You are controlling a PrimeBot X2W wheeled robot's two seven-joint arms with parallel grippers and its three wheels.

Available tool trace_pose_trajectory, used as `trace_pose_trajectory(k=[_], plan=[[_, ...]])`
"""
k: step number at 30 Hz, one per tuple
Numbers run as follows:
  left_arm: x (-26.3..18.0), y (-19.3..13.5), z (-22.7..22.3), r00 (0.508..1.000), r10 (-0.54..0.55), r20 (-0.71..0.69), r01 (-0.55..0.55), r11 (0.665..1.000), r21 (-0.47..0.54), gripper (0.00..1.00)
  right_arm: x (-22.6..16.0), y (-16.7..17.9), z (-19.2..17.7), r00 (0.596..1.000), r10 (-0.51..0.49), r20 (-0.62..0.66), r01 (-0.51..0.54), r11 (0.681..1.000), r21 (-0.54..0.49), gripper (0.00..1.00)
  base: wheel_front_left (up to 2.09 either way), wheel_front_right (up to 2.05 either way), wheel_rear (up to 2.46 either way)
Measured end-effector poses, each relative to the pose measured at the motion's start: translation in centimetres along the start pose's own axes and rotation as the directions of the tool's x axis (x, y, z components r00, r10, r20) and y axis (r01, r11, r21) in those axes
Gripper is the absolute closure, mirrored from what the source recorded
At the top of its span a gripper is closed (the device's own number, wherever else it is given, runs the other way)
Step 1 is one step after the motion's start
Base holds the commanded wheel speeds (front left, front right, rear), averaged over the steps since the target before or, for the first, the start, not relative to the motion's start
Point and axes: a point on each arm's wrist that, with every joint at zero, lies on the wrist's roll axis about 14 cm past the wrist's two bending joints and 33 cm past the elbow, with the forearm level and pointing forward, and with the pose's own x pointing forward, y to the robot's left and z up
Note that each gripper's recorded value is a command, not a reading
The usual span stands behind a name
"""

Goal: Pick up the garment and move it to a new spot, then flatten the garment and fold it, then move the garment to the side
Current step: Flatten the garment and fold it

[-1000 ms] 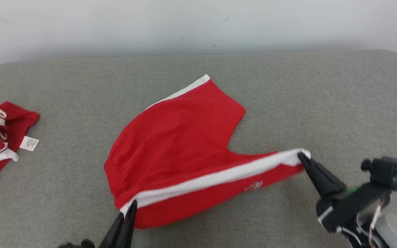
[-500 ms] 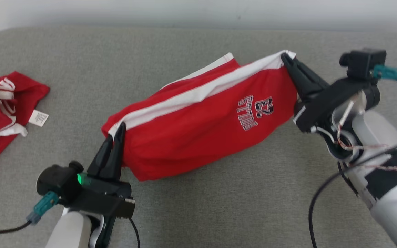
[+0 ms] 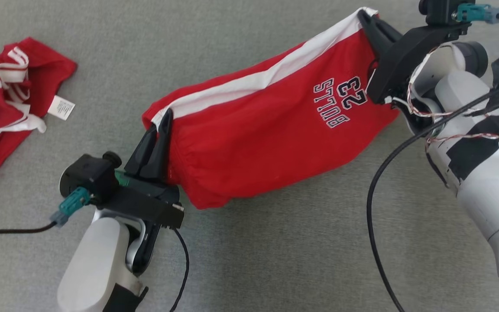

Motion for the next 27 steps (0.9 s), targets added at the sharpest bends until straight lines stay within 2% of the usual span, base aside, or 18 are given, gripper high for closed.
trace_pose_trajectory(k=[11, 12, 13, 14, 20, 27], plan=[[0.3, 1.5, -3.1, 0.997, 0.025, -0.076, -0.025, 1.000, -0.002, 1.00, 3.3, -0.4, -3.3, 0.999, -0.004, -0.054, 0.003, 1.000, -0.005, 1.00, 0.00, 0.00, 0.00], [0.3, 1.5, -3.4, 0.996, 0.022, -0.084, -0.023, 1.000, -0.004, 0.72, 3.4, -0.5, -3.6, 0.998, -0.007, -0.059, 0.007, 1.000, -0.005, 0.66, 0.00, 0.00, 0.00], [0.3, 1.5, -3.6, 0.996, 0.022, -0.090, -0.023, 1.000, -0.005, 0.04, 3.5, -0.6, -3.8, 0.998, -0.009, -0.063, 0.009, 1.000, -0.005, 0.10, 0.00, 0.00, 0.00], [0.3, 1.5, -3.7, 0.996, 0.022, -0.091, -0.022, 1.000, -0.005, 0.00, 3.5, -0.8, -4.0, 0.998, -0.015, -0.065, 0.015, 1.000, -0.006, 0.00, 0.00, 0.00, 0.00], [0.4, 1.3, -2.7, 0.997, 0.025, -0.074, -0.024, 1.000, 0.004, 0.00, 2.7, -0.6, -3.0, 0.999, -0.024, -0.042, 0.025, 1.000, 0.007, 0.00, 0.00, 0.00, 0.00], [-2.1, 1.9, -1.9, 0.995, 0.078, -0.070, -0.076, 0.997, 0.022, 0.00, 0.2, -1.0, -1.7, 0.999, -0.046, 0.017, 0.046, 0.999, 0.027, 0.00, 0.00, 0.00, 0.00]])
